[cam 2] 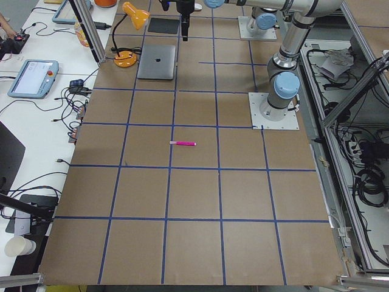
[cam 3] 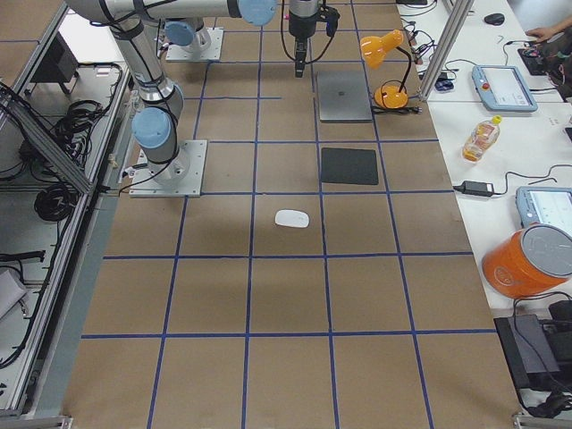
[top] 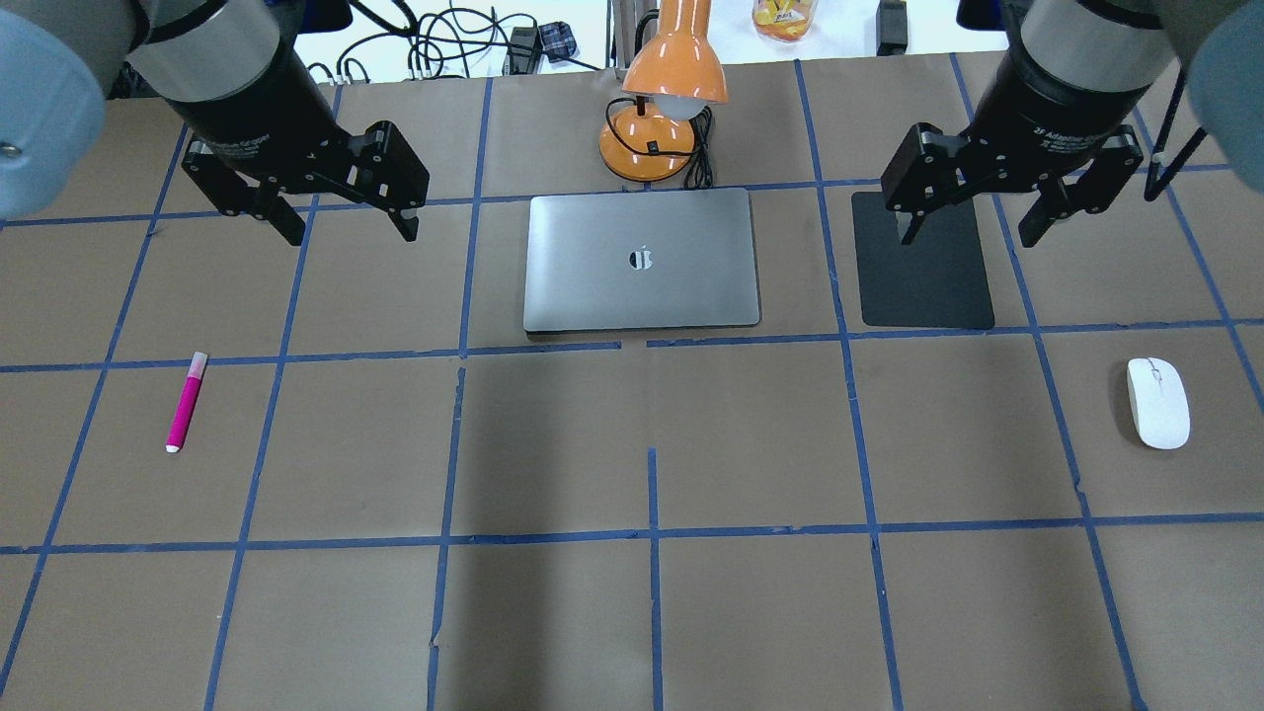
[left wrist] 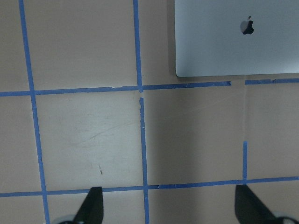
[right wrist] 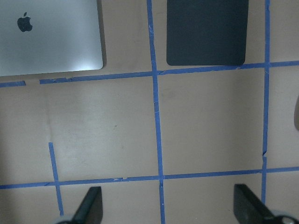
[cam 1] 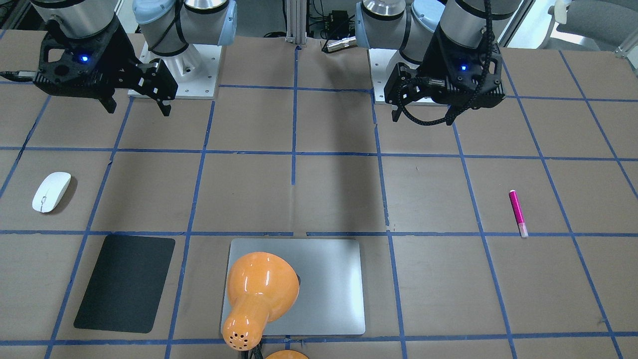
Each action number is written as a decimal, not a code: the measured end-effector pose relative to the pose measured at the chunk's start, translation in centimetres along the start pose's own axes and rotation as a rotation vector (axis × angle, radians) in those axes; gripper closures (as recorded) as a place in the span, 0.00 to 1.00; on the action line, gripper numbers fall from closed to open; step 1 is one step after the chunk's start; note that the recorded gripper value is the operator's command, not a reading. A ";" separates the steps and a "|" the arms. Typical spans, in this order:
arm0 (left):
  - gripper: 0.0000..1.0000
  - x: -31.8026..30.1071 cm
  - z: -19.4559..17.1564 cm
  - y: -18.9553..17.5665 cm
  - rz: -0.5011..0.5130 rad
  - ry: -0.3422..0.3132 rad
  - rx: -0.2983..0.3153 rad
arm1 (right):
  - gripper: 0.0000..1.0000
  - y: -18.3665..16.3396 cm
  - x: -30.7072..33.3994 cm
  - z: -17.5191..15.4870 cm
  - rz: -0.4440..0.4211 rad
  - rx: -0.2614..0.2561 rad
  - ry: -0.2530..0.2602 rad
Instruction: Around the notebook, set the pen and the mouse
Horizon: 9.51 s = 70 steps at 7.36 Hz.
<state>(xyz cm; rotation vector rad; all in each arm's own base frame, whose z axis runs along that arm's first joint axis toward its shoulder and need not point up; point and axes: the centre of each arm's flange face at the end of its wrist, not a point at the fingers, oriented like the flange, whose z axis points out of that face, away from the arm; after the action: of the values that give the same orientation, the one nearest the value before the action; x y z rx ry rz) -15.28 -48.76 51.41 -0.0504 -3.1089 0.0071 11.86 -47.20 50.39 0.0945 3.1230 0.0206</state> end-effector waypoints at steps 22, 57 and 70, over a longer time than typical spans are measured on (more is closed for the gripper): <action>1.00 -38.3 32.6 -0.4 0.018 -0.048 -0.030 | 0.00 -4.0 34.8 28.3 0.262 -0.093 0.005; 0.00 7.3 5.0 -1.2 -0.076 -0.026 -0.038 | 0.46 -14.9 22.8 23.8 0.102 0.044 0.066; 0.00 1.1 1.2 0.8 0.164 -0.020 0.019 | 0.00 -22.6 10.0 30.6 0.146 -0.010 -0.002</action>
<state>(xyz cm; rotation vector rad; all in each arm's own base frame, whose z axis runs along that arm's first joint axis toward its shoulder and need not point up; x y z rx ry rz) -16.38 -47.93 50.21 -0.3065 -3.1141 0.0413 1.06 -68.77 19.36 0.3218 3.1068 0.0382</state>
